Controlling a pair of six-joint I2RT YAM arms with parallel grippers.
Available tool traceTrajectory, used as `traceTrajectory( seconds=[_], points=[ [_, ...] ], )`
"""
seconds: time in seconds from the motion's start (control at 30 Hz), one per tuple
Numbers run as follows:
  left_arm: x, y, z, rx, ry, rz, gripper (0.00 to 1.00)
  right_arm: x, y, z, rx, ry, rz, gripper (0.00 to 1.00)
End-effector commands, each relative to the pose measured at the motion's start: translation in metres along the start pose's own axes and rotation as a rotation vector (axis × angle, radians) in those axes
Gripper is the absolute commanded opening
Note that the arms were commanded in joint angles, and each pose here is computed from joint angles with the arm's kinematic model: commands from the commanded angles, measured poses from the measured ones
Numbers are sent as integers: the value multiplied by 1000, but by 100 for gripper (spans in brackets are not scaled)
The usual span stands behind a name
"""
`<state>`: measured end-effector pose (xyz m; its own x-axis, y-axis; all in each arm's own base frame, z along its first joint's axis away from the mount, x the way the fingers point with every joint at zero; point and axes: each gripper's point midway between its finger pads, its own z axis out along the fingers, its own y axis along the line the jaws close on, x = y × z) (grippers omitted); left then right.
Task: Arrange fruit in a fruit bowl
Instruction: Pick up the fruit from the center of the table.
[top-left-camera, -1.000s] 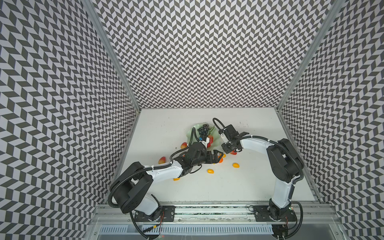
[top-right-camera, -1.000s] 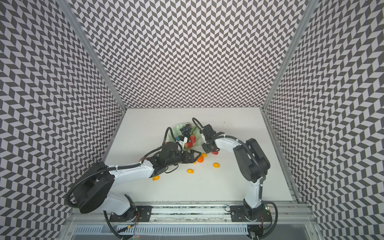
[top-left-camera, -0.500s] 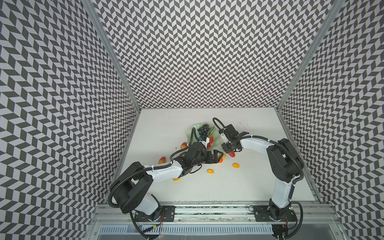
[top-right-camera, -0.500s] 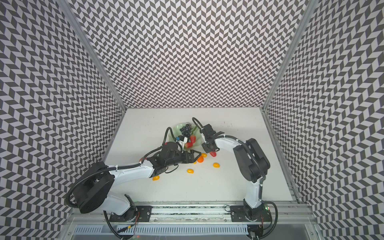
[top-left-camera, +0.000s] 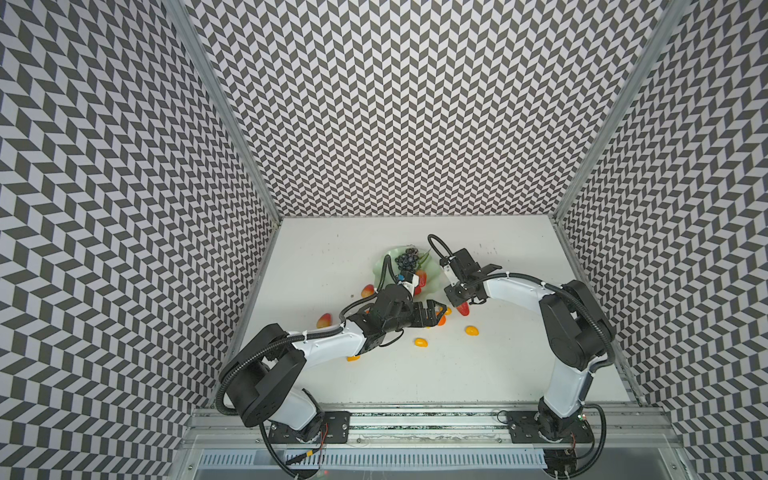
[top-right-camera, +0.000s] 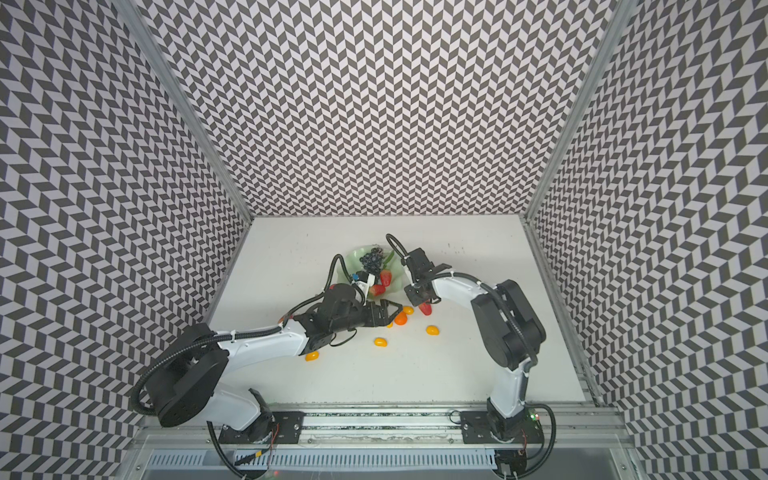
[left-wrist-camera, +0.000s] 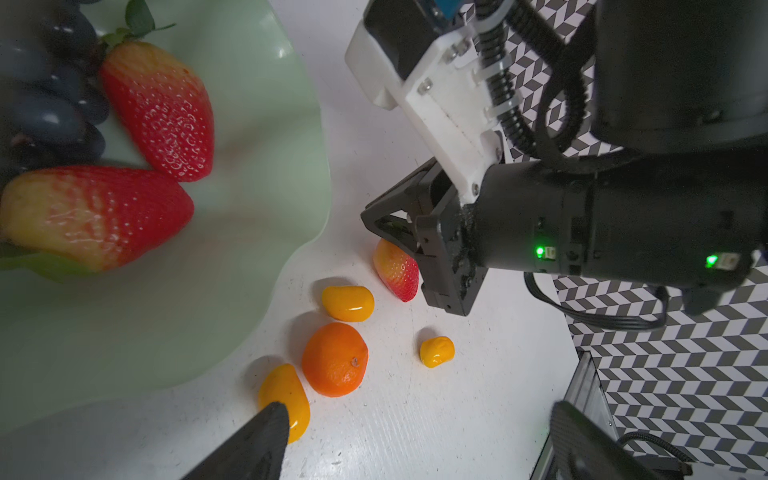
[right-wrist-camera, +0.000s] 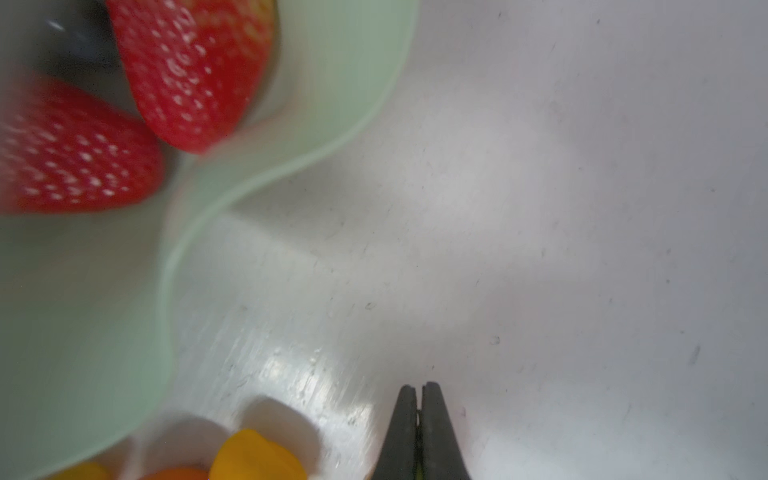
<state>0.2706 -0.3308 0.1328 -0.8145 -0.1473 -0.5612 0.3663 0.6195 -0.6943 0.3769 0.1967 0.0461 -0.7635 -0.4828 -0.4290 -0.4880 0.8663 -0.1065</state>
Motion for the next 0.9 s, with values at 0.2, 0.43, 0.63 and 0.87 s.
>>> traceTrajectory(
  seconds=[0.2, 0.43, 0.63, 0.87],
  points=[
    [-37, -31, -23, 31, -82, 49, 100, -47, -6, -69, -4, -307, 64, 0],
    [-60, -25, -43, 18, -140, 47, 100, -82, -12, -134, -14, -611, 105, 0],
    [-77, -8, -58, 3, -181, 23, 100, -99, 3, -169, -77, -834, -13, 0],
    [-90, 10, -73, 7, -220, -21, 100, -115, 24, -170, -127, -875, -156, 0]
  ],
)
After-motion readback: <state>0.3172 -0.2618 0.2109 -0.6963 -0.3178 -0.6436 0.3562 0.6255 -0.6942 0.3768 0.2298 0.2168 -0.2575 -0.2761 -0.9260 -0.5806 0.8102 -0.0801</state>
